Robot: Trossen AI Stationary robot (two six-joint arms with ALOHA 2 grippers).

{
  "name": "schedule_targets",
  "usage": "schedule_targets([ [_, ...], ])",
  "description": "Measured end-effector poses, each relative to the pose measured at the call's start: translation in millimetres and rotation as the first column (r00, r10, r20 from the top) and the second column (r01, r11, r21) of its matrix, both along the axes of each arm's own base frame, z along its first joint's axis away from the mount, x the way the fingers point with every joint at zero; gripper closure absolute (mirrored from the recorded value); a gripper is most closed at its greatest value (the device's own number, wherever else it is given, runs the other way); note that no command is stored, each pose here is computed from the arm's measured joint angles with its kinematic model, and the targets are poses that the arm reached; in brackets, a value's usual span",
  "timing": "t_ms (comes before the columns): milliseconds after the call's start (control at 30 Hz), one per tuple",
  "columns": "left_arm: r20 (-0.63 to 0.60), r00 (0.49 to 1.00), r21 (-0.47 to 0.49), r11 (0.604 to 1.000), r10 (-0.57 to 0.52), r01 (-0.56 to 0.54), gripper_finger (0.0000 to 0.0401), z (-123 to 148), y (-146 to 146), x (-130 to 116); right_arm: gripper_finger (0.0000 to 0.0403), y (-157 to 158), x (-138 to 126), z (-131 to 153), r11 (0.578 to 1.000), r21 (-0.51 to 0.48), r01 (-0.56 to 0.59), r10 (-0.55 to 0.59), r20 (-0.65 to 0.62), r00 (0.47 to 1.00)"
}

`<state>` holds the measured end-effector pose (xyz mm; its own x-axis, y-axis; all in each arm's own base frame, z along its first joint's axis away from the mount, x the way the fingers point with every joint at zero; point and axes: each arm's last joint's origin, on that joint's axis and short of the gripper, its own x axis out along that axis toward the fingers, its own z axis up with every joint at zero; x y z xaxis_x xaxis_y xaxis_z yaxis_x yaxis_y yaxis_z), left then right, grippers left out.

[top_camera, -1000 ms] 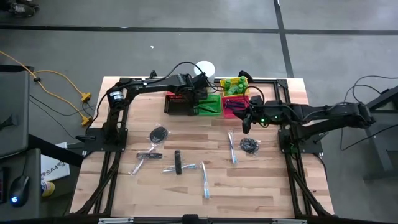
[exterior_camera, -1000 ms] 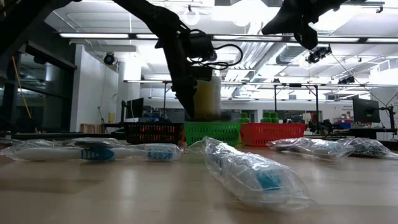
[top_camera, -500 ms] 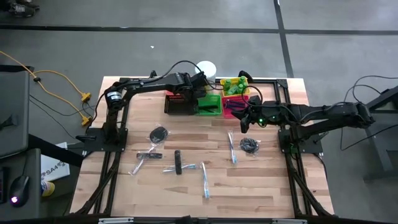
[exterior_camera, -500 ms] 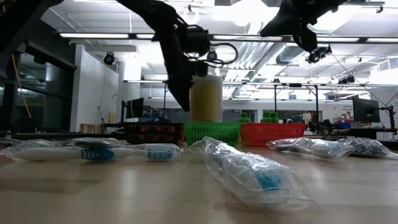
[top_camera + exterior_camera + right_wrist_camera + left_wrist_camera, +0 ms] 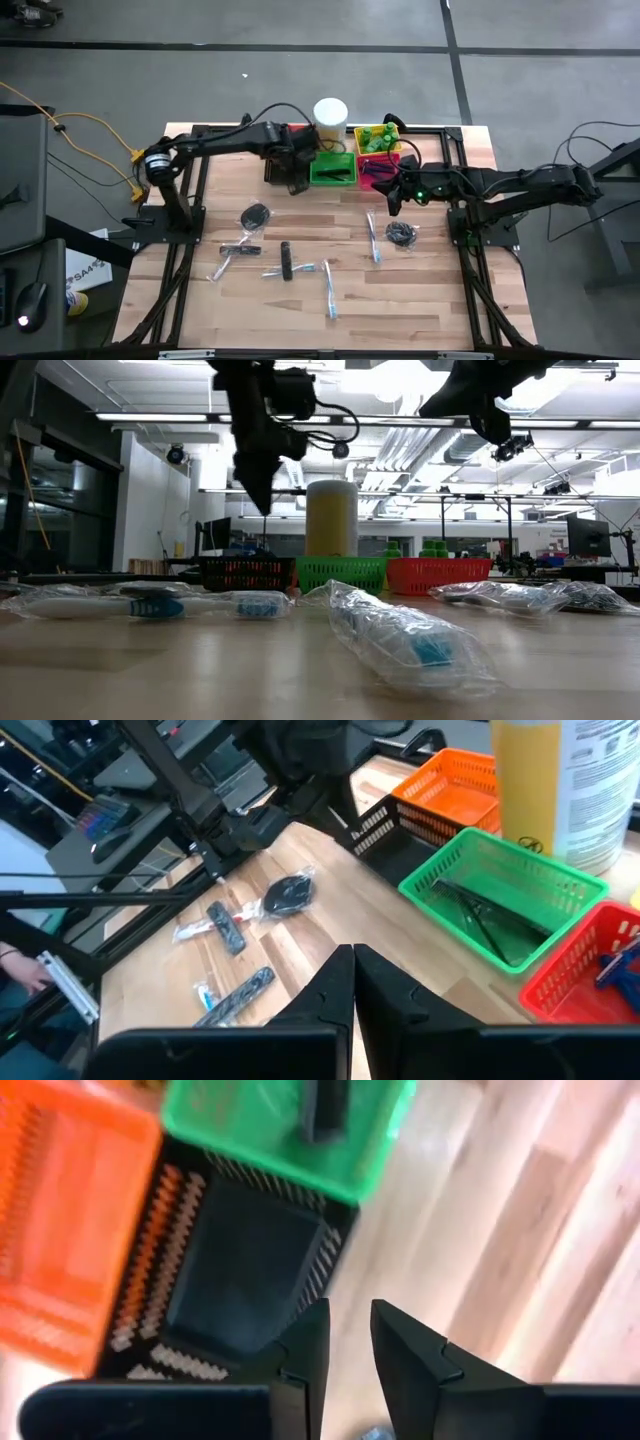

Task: Pick & Place Travel size toiletries
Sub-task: Put the black comb into the green bin

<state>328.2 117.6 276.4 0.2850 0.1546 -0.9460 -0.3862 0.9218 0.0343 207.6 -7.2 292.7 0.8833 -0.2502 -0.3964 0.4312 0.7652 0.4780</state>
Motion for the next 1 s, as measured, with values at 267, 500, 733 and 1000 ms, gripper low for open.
schedule_targets([
  [267,-0.033,0.994,-0.062,0.992,0.105,-0.106,0.0327,-25.2,-34.2,-50.5,0.0400,0.5,0.0,0.1,1.000,0.017,-0.014,0.014,0.003,1.000],
  [500,0.016,0.968,-0.131,0.960,0.251,-0.247,0.0327,-40.2,-60.2,-102.3,0.0400,0.5,0.0,0.1,0.999,0.038,-0.005,0.005,0.009,1.000],
  [733,0.061,0.928,-0.202,0.915,0.367,-0.349,0.0327,-53.4,-71.0,-145.1,0.0400,0.4,0.0,0.1,0.999,0.049,0.003,-0.004,0.012,1.000],
  [1000,0.057,0.904,-0.269,0.878,0.425,-0.396,0.0327,-65.6,-78.8,-170.6,0.0400,-0.3,-0.2,0.3,0.998,0.046,0.031,-0.031,0.016,0.999],
])
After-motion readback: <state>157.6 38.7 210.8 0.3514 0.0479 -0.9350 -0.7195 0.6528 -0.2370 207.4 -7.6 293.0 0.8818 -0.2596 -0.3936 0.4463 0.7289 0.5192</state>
